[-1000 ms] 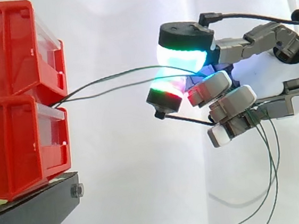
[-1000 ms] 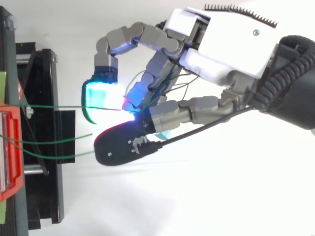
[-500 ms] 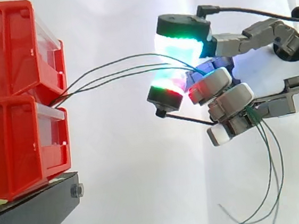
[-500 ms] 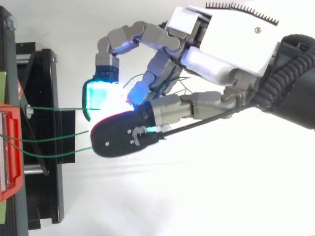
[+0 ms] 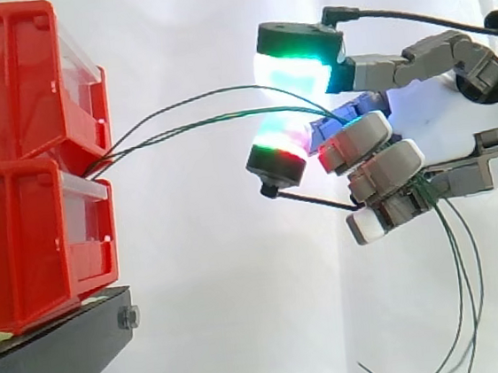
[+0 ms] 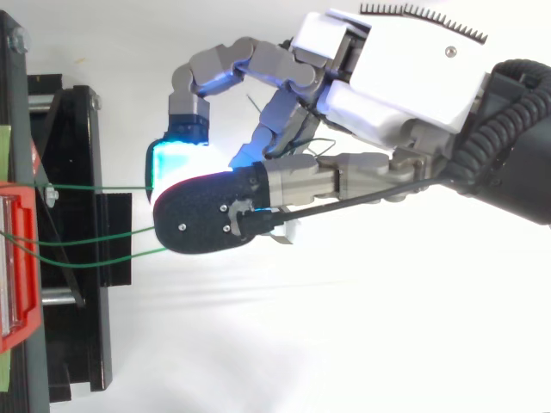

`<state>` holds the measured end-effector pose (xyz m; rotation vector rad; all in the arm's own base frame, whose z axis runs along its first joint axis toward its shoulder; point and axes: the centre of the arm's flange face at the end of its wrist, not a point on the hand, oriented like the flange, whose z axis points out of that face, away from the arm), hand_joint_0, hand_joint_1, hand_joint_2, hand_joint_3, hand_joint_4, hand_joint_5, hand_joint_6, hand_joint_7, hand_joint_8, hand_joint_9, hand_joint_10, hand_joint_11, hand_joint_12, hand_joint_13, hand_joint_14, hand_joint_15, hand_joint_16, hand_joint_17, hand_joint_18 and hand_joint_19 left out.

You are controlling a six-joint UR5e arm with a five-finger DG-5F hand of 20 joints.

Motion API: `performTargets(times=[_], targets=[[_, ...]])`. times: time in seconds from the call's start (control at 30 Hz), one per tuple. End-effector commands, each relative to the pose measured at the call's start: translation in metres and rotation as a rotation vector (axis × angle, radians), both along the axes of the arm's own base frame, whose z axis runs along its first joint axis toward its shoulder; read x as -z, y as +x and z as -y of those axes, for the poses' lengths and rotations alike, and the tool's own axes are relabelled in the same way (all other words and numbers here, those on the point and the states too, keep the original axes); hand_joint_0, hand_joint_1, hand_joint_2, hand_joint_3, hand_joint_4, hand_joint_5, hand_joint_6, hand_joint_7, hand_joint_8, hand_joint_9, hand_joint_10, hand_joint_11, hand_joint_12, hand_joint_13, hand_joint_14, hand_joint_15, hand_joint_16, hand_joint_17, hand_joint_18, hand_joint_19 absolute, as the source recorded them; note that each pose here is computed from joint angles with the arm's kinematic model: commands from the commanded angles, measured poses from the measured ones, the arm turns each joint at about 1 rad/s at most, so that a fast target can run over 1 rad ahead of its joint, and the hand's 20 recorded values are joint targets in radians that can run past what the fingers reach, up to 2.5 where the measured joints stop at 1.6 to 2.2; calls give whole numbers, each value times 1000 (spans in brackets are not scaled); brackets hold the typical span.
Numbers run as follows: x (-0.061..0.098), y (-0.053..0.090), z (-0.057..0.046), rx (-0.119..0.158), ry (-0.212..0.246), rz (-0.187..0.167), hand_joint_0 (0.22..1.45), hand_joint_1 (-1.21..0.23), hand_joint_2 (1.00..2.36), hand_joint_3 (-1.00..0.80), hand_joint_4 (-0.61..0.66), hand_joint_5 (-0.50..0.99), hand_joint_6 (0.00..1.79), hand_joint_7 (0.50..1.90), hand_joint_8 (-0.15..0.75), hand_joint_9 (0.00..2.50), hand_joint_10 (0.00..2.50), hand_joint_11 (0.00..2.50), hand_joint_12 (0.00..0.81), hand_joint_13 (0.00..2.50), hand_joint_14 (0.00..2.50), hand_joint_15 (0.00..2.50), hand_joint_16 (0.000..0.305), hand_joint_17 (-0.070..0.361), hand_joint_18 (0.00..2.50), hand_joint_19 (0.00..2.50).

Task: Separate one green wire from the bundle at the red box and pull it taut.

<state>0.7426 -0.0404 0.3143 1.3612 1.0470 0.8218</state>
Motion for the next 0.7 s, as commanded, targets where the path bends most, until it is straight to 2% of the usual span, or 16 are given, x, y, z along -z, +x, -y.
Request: performTargets(times=[0.0, 0.17, 0.33, 0.47, 0.6, 0.67], targets=[[-1, 0, 0, 1, 0, 1, 612, -645, 1016, -330, 130, -177, 820, 1258, 281, 1411, 26, 1516, 331, 1431, 31, 1266, 62, 140, 1025, 773], [-1, 1, 0, 0, 1, 4, 595, -691, 1025, -166, 78, -182, 863, 1240, 288, 1398, 25, 1527, 342, 1423, 31, 1261, 62, 140, 1026, 769], [-9, 3, 3, 3, 0, 12, 595, -710, 1025, -149, 66, -182, 868, 1231, 289, 1393, 25, 1523, 347, 1369, 32, 1239, 62, 139, 1018, 769], [-17, 2, 4, 3, -5, -12, 593, -711, 1027, -131, 66, -178, 870, 1222, 289, 1386, 25, 1518, 360, 1295, 32, 1184, 62, 139, 1004, 760], [-20, 1, 4, 1, -6, -27, 592, -717, 1027, -119, 64, -172, 868, 1233, 291, 1335, 28, 1439, 395, 1129, 32, 1018, 61, 136, 928, 728], [-20, 1, 4, 3, -7, -28, 593, -724, 1027, -109, 69, -165, 863, 1257, 298, 1273, 30, 1311, 397, 967, 30, 824, 58, 131, 819, 685]])
